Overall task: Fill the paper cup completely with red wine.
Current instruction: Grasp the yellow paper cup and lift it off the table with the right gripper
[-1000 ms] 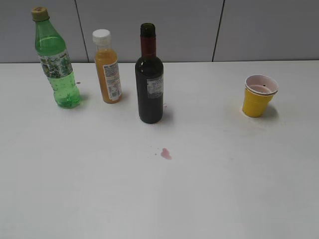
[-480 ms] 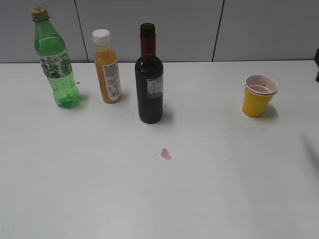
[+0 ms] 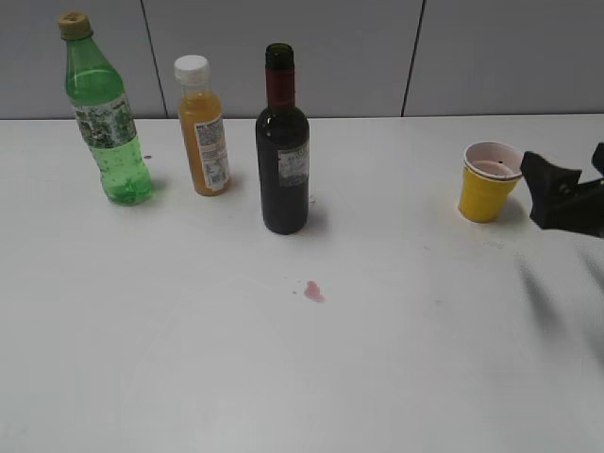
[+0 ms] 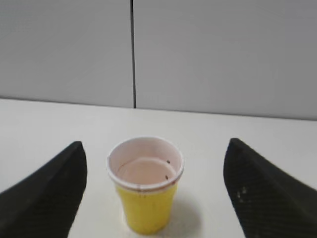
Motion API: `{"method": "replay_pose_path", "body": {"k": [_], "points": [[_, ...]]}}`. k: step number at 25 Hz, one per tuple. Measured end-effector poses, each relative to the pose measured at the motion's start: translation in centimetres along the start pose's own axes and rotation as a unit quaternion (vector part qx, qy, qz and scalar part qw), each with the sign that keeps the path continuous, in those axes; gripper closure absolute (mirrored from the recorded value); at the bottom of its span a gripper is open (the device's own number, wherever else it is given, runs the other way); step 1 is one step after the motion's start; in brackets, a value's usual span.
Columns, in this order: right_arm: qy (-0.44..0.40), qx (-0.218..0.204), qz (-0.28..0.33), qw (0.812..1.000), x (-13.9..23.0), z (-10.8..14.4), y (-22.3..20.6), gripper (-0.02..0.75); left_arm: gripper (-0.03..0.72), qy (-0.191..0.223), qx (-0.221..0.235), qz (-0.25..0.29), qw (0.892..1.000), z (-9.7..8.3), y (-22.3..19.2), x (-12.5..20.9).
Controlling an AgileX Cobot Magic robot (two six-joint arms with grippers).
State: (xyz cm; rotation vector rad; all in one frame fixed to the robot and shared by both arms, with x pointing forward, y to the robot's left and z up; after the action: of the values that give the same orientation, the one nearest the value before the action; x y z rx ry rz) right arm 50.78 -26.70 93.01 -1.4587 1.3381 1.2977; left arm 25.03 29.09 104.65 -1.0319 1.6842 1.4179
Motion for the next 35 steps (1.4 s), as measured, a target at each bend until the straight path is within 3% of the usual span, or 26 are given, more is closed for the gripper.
{"method": "replay_pose_path", "body": {"k": [5,14,26,35], "points": [[-0.001,-0.034,0.049,0.998,2.9,1.1,0.1,0.080,0.106,0.000,0.000,0.000,1.000,0.0,0.0,0.0],[-0.013,-0.056,0.105,0.993,6.5,2.1,-1.0,0.080,0.106,0.000,0.000,0.000,1.000,0.0,0.0,0.0],[-0.024,-0.059,0.128,0.990,10.3,2.5,-5.0,0.080,0.106,0.000,0.000,0.000,1.000,0.0,0.0,0.0],[-0.026,-0.043,0.108,0.993,11.7,2.2,-8.3,0.080,0.106,0.000,0.000,0.000,1.000,0.0,0.0,0.0]]}}
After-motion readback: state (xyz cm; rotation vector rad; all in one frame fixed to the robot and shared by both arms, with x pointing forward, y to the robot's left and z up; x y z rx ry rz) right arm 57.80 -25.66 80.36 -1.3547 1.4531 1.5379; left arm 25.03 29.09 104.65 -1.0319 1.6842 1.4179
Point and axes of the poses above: a point on each arm's last joint axis where the gripper is mounted, y pointing back along that axis away from the gripper, z along the wrist's bending axis when the last joint is at zero, x = y × z, the point moved 2 cm from there along -y, pointing out along that axis toward the gripper, and after that the axes turned 10 degrees about y, right-handed, at the moved point
